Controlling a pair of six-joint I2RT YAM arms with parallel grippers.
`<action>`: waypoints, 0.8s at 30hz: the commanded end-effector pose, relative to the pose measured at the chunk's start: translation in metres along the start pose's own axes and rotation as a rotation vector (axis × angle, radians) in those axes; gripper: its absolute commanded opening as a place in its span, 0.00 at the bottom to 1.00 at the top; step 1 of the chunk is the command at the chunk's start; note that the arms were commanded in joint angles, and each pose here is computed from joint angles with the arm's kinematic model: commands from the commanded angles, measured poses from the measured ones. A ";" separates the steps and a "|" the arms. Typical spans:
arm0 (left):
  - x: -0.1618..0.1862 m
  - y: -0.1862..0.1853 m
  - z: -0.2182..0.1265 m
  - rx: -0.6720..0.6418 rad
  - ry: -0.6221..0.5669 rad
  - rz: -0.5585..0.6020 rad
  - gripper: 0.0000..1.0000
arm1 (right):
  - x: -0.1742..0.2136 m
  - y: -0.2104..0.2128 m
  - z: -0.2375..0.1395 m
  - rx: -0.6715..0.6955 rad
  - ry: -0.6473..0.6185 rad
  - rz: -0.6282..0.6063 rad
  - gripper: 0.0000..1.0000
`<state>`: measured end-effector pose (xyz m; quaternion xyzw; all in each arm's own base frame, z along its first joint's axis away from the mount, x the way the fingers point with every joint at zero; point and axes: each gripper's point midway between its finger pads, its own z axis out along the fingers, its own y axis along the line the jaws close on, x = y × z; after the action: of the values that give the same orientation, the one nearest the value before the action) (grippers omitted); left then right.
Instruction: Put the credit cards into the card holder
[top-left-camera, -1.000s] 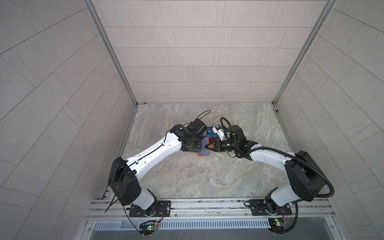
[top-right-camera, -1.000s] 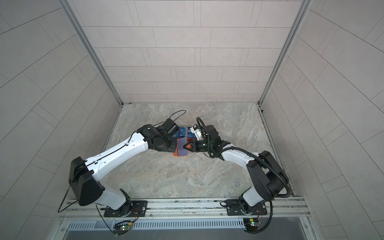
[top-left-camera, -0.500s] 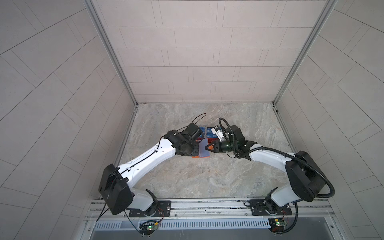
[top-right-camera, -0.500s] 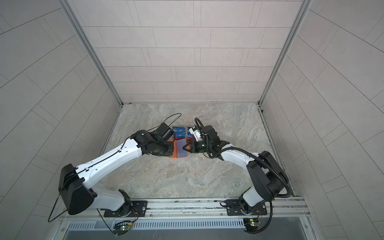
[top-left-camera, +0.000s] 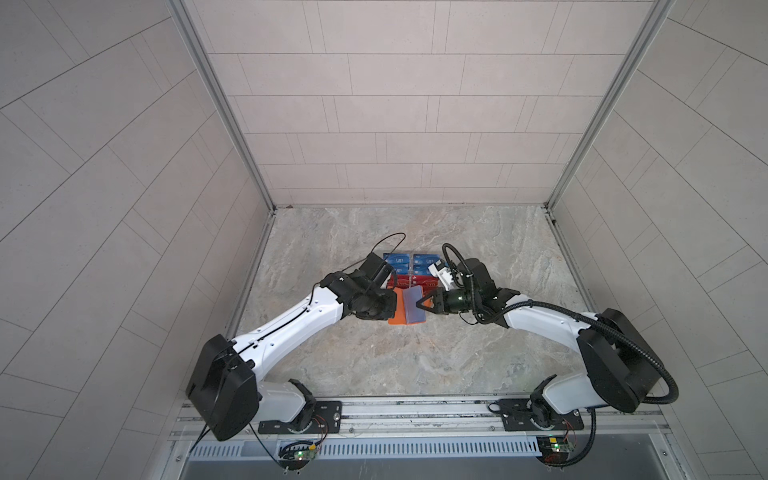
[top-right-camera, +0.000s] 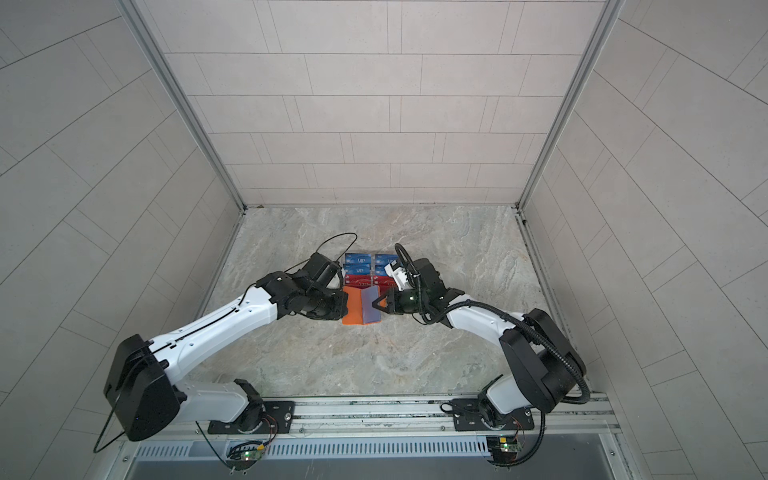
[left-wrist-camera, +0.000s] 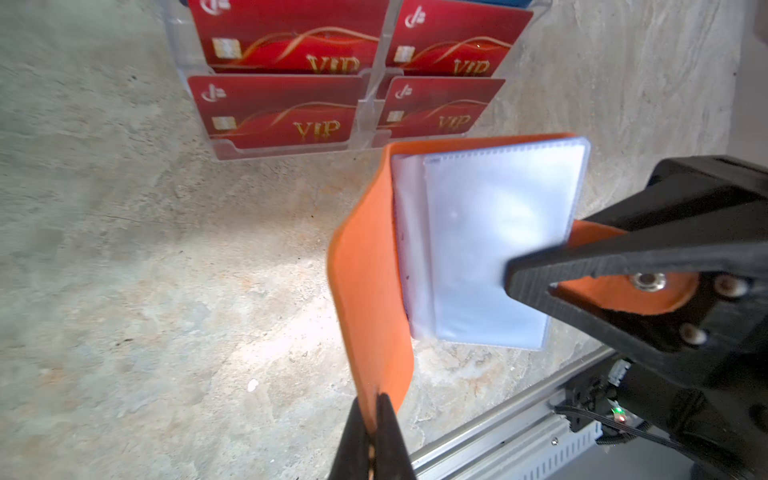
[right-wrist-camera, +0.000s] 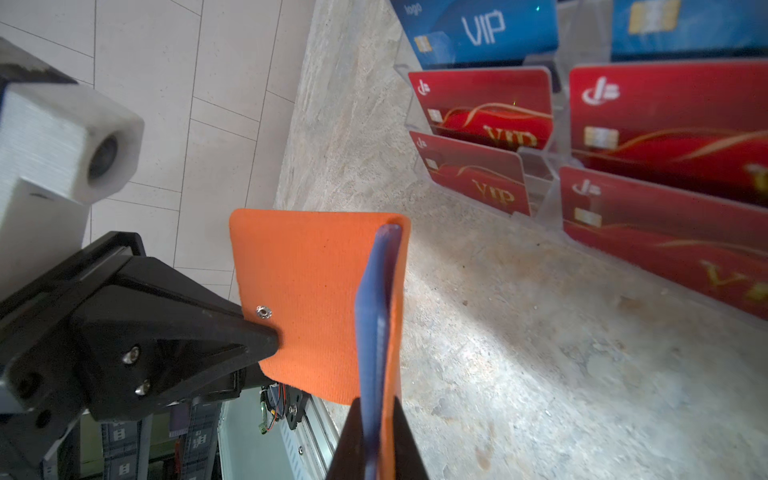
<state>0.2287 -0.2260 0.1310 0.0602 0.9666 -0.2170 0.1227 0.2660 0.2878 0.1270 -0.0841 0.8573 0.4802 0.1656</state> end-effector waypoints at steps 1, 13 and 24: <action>0.000 -0.013 0.000 0.123 0.000 0.021 0.00 | 0.009 -0.009 -0.001 0.020 0.031 0.015 0.00; 0.022 -0.015 0.029 0.204 0.116 -0.025 0.00 | 0.036 -0.039 -0.021 0.196 0.114 0.006 0.52; 0.043 -0.018 0.052 0.287 0.222 -0.024 0.00 | 0.032 -0.009 -0.028 0.220 0.056 -0.085 0.34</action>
<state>0.1964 -0.2533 0.0765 0.0699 0.9455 -0.3178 0.0082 0.2346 0.2555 0.1208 -0.1044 0.9007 0.3885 0.1637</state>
